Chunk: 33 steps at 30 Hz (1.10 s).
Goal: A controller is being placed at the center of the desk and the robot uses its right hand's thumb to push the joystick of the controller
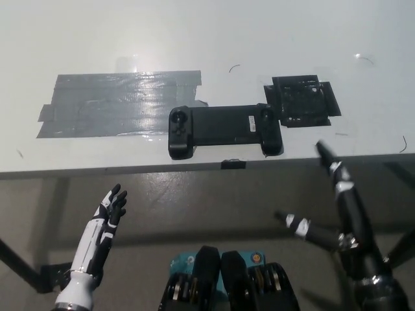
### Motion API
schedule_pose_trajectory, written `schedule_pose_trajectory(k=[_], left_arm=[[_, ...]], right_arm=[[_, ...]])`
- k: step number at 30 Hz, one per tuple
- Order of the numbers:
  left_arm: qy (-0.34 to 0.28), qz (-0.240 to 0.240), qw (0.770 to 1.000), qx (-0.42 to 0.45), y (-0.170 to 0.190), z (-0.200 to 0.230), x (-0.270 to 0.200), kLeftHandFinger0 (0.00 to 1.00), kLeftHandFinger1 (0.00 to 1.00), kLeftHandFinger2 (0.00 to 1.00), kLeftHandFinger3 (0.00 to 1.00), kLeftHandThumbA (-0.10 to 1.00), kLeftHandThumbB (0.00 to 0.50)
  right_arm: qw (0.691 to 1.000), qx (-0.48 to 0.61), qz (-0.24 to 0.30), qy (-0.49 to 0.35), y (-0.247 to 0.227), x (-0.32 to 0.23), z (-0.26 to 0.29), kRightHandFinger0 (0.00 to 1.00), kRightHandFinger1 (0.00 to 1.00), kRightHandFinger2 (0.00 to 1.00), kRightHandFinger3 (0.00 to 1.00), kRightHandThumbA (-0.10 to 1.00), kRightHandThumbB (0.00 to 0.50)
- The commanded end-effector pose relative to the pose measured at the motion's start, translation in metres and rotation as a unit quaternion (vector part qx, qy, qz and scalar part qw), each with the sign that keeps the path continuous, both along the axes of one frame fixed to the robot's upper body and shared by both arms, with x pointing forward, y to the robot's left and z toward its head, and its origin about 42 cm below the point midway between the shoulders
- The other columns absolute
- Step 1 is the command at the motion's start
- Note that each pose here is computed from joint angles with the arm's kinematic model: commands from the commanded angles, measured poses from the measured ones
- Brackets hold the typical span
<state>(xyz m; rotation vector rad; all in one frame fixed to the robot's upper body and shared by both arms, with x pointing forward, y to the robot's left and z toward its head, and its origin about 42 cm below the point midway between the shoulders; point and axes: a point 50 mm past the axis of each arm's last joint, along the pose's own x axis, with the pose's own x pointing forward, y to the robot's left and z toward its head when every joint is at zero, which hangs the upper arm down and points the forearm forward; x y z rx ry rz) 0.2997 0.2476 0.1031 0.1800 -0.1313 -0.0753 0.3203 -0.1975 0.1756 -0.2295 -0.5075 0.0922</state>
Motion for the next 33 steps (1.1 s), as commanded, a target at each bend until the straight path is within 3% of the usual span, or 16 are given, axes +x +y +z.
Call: schedule_pose_trajectory(k=[1,13,16,23,26,33], left_arm=[[-0.032,-0.008,0.999,0.006,0.001,0.008,-0.001,1.0,1.0,1.0,1.0,0.93,0.055],[-0.033,-0.009,0.999,0.011,0.001,0.01,-0.002,1.0,1.0,1.0,1.0,0.94,0.052],[-0.031,-0.01,0.999,0.01,0.0,0.01,-0.001,1.0,1.0,1.0,1.0,0.94,0.058],[-0.034,-0.012,0.999,0.014,-0.001,0.011,-0.001,1.0,1.0,1.0,1.0,0.94,0.053],[-0.034,-0.015,0.999,0.014,-0.003,0.01,0.0,1.0,1.0,1.0,1.0,0.94,0.049],[-0.038,-0.014,0.999,0.013,-0.005,0.013,0.004,1.0,1.0,1.0,1.0,0.93,0.056]], right_arm=[[0.997,0.012,-0.019,-0.068,-0.002,0.027,0.05,1.0,1.0,1.0,1.0,1.0,0.213],[0.998,0.003,-0.055,0.004,0.0,0.123,0.063,1.0,1.0,1.0,1.0,1.0,0.221],[0.998,-0.001,-0.056,0.034,0.005,0.144,0.063,1.0,1.0,1.0,1.0,1.0,0.254],[0.995,-0.004,-0.069,0.074,0.013,0.17,0.063,1.0,1.0,1.0,1.0,1.0,0.25],[0.992,-0.004,-0.079,0.093,0.014,0.181,0.063,1.0,1.0,1.0,1.0,1.0,0.285],[0.991,-0.01,-0.083,0.103,0.021,0.197,0.067,1.0,1.0,1.0,1.0,1.0,0.271]])
